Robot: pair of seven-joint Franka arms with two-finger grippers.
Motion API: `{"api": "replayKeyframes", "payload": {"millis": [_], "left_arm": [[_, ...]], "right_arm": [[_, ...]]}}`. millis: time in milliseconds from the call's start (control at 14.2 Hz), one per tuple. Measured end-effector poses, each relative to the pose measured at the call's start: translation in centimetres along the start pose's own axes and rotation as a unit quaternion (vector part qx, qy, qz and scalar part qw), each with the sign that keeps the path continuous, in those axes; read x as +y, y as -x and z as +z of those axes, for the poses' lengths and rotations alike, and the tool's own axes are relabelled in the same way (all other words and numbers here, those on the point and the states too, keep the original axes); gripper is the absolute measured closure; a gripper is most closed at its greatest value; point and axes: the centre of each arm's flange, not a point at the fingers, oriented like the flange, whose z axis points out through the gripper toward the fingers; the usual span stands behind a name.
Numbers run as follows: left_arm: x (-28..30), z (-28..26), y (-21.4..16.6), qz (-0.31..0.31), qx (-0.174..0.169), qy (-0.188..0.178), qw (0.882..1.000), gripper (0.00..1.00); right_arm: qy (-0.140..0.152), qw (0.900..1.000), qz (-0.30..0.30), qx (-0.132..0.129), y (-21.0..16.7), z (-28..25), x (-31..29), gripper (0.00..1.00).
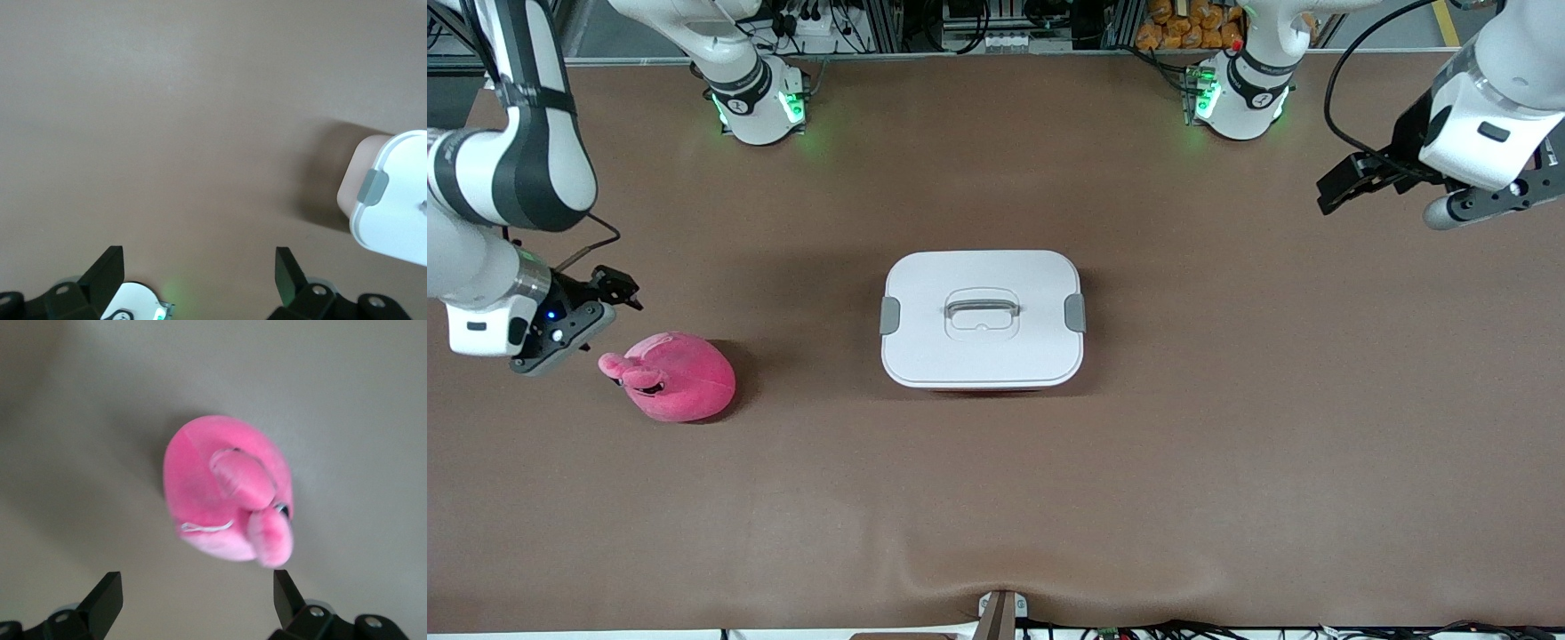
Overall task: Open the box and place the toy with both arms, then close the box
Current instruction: 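Reach the right gripper to the pink plush while the left gripper approaches the box, then grasp the pink plush with the right gripper while the left grips the lid handle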
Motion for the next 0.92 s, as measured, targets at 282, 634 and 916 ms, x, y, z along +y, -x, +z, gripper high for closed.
{"api": "replayKeyframes", "payload": {"millis": [282, 634, 916], "left_arm": [[3.9, 1.6, 0.4, -0.050, 0.001, 0.003, 0.999, 0.00], [9.0, 4.3, 1.2, -0.129, -0.004, 0.008, 0.992, 0.00], [13.6, 6.6, 2.6, -0.201, -0.012, 0.012, 0.979, 0.00]], "right_arm": [[0.035, 0.989, -0.142, 0.017, -1.2, 2.2, 1.8, 0.00], [0.057, 0.964, -0.259, 0.020, -2.9, 5.3, 3.0, 0.00], [0.064, 0.951, -0.303, 0.018, -3.8, 8.2, 3.6, 0.00]]}}
